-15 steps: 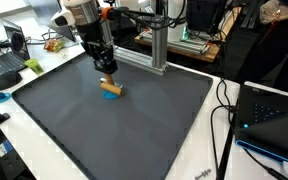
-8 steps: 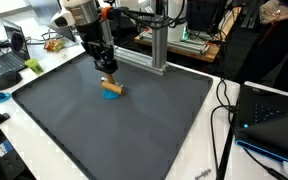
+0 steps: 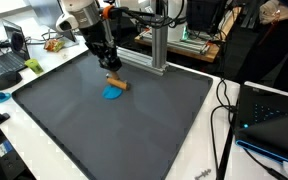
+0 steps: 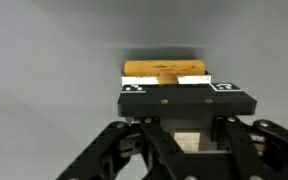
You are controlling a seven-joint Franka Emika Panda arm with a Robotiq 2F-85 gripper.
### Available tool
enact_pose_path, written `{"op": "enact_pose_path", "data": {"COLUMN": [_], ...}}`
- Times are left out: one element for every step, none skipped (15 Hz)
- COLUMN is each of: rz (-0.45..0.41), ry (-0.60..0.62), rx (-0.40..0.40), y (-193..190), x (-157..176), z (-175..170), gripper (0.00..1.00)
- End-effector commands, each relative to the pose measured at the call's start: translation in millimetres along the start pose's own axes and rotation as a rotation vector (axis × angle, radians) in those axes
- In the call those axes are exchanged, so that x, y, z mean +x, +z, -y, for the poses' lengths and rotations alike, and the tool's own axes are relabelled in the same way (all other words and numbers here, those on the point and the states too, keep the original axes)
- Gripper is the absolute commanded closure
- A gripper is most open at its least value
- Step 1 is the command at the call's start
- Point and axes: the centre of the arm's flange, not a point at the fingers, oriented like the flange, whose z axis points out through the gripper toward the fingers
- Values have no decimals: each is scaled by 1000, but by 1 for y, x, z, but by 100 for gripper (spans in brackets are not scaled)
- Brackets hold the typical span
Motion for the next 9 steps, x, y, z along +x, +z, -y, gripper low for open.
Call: {"op": "enact_pose_path", "data": {"rz": [54,43,35,24,13,5,4,-4,-18], "ry": [4,4,2,3,-3,-3,-11,-13,-26], "rx": [-7,-14,-25,-38,-50,-68,-78,-90,-102], "y": [26,18,10,4,-3,-7,-11,-14,-17], "x": [-2,-8,-15,-21,-29,-35,-39,-42,-45], "z": [-4,-2,1,4,8,11,14,16,18], "gripper": [78,78,78,78,78,78,78,78,78]}}
